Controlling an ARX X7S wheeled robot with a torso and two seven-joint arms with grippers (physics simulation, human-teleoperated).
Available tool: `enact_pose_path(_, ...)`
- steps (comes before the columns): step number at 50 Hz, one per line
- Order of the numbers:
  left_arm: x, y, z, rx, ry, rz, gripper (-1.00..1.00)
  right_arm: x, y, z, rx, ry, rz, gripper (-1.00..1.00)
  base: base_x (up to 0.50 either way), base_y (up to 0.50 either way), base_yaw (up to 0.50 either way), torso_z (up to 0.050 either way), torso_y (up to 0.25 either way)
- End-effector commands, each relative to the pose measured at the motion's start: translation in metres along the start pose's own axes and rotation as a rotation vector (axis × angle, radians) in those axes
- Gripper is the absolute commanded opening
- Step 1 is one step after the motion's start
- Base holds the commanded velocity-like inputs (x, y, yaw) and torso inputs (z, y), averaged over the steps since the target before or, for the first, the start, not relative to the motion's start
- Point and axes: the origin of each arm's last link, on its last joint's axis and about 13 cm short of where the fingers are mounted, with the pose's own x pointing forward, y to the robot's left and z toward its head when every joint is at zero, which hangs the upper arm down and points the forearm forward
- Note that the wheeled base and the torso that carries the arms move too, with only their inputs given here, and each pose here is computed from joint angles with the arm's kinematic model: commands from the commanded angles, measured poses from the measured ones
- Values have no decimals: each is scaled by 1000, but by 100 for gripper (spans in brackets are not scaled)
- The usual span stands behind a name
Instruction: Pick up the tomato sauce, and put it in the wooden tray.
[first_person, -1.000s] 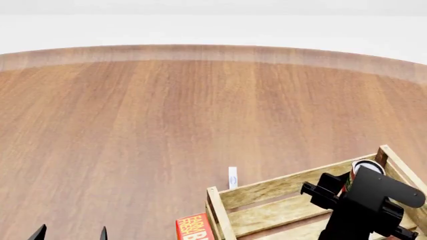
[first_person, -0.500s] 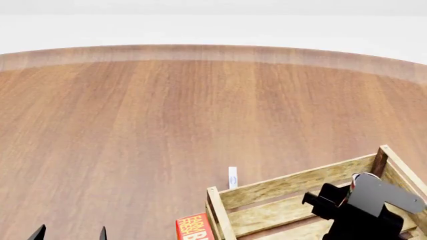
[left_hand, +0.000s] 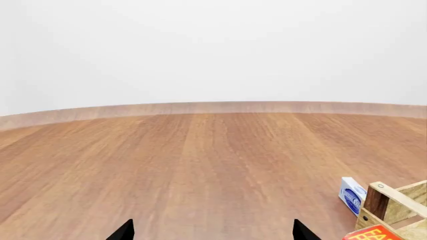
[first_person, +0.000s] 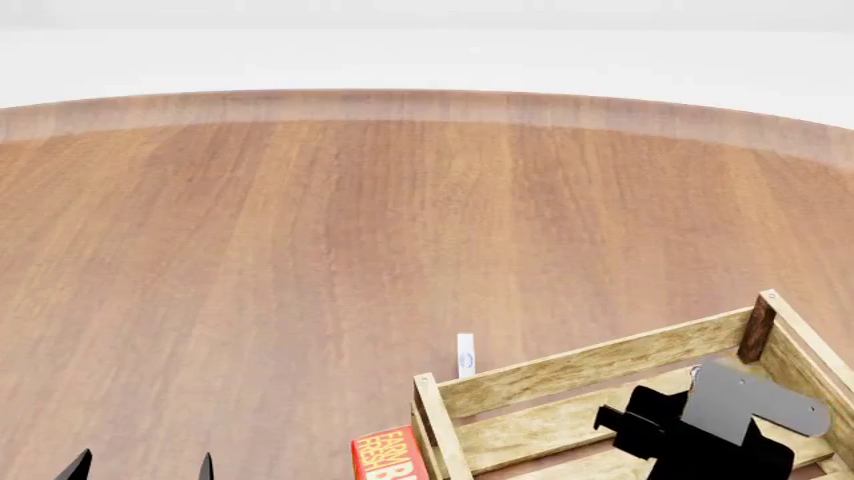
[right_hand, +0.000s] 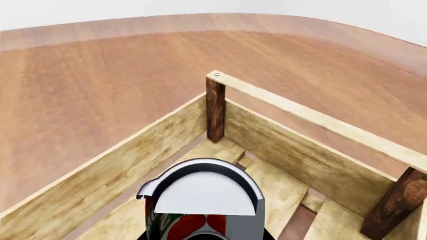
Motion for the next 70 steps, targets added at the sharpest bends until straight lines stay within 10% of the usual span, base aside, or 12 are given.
enact_pose_path(1, 0, 0, 0, 0, -1, -2, 100, -1, 0, -3, -53, 5, -5, -100, 0, 0, 0, 0, 0)
enact_pose_path(48, 0, -1, 1, 1, -2, -3, 100, -1, -1, -4, -54, 86, 17, -100, 0, 0, 0, 0, 0)
enact_pose_path(49, 0, 0, 1, 1, -2, -2, 100, -1, -1, -4, -55, 85, 17, 100, 0, 0, 0, 0, 0)
enact_pose_path(70, 0, 0, 1, 1, -3, -3, 100, -2, -1, -4, -58, 85, 21, 100, 0, 0, 0, 0, 0)
